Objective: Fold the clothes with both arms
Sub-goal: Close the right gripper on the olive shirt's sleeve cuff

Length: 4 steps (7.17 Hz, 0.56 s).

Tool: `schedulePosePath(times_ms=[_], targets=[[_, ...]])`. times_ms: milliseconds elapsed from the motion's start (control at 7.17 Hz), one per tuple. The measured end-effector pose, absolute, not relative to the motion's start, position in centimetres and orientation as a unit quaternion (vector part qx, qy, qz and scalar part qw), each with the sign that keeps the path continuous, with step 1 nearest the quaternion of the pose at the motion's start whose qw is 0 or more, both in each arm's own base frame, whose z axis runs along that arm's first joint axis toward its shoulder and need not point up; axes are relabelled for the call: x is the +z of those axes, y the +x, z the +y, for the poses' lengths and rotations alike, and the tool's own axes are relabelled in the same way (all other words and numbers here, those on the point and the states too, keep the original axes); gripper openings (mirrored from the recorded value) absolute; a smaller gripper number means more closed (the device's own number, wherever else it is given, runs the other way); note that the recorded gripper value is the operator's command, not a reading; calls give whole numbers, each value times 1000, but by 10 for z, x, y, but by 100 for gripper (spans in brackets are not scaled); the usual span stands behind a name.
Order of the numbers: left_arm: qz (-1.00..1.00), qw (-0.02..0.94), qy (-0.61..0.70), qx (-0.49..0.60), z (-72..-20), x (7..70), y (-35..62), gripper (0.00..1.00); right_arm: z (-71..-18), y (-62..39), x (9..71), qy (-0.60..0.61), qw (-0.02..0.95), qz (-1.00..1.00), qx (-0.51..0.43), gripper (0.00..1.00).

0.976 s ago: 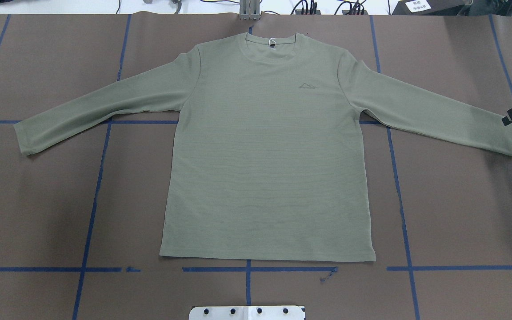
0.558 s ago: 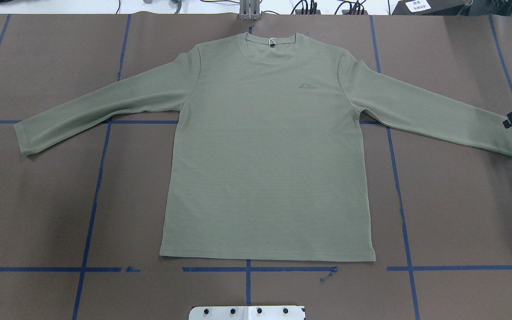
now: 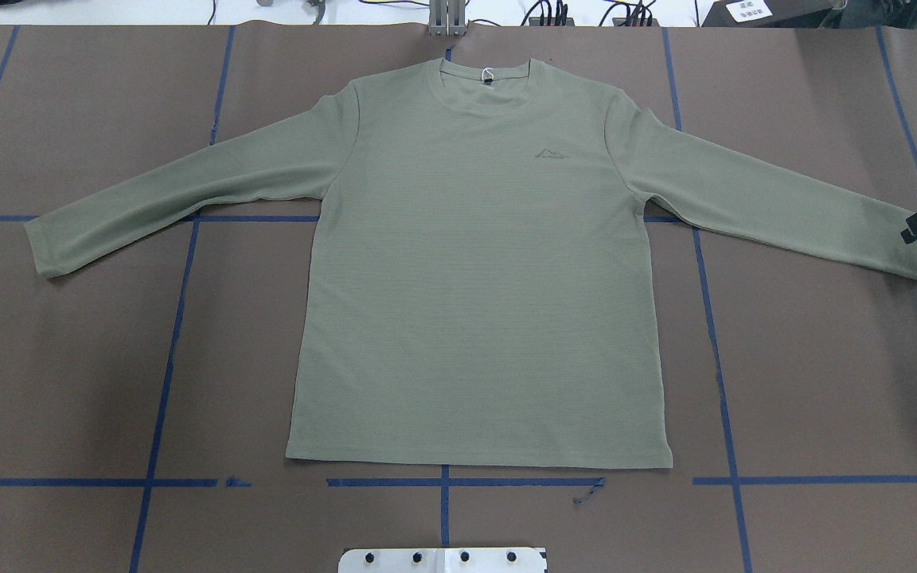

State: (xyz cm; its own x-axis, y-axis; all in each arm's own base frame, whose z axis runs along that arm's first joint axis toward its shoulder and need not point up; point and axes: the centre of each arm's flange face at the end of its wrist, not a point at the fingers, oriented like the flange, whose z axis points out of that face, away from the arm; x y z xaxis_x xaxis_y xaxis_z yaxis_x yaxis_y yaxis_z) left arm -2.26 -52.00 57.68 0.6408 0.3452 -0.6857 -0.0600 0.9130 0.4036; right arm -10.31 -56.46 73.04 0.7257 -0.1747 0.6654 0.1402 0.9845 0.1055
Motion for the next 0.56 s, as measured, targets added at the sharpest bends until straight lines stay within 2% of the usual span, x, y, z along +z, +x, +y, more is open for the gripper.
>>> schedulePosePath(times_ms=[139,418,558], targets=[[408,888,175,114,-520,576,-22,100,-563,-105,734,20,929,-360,-85,98],[409,888,177,115,-521,573,-22,100,-563,-106,735,18,928,-362,-85,34],[409,888,178,116,-521,572,-22,100,-563,-107,734,18,927,-363,-86,18]])
